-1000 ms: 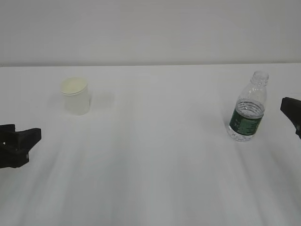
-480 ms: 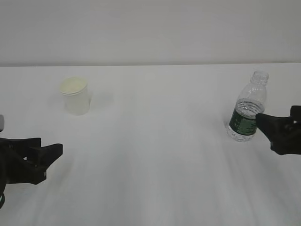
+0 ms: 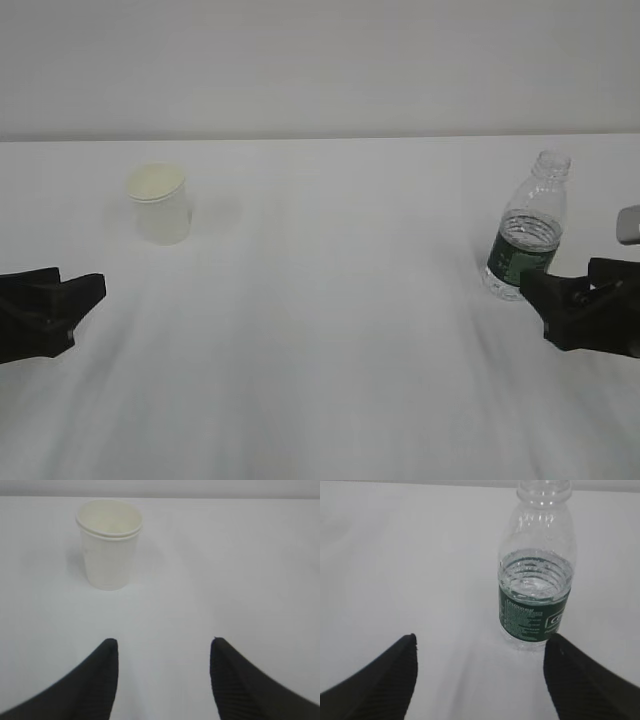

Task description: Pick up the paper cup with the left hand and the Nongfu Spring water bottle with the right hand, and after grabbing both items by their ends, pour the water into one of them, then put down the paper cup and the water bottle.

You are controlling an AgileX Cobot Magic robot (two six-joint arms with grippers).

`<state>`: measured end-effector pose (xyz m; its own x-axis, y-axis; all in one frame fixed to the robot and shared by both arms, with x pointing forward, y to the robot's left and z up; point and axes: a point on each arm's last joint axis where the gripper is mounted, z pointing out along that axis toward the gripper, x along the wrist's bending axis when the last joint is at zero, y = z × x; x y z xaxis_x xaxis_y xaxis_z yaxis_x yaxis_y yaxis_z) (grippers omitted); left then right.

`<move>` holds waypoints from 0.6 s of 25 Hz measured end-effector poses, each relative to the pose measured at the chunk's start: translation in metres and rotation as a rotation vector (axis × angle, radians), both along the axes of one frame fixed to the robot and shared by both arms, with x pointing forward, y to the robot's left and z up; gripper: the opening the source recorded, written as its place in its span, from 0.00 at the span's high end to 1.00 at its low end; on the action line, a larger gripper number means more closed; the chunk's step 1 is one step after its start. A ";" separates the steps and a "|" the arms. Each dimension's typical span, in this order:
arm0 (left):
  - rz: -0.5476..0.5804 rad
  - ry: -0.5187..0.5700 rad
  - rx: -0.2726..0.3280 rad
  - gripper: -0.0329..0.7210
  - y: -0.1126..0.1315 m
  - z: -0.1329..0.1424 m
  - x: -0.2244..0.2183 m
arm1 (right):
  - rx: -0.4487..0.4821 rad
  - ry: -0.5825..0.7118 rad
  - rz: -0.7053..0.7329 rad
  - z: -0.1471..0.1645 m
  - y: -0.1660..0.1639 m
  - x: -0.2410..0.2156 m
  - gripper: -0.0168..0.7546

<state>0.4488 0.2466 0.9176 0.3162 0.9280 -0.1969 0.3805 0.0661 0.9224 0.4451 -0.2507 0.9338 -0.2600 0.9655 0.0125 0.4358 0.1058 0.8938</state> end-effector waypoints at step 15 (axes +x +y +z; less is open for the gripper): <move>-0.084 -0.087 0.082 0.41 -0.006 -0.017 0.009 | 0.057 -0.093 -0.061 -0.021 -0.006 -0.011 0.22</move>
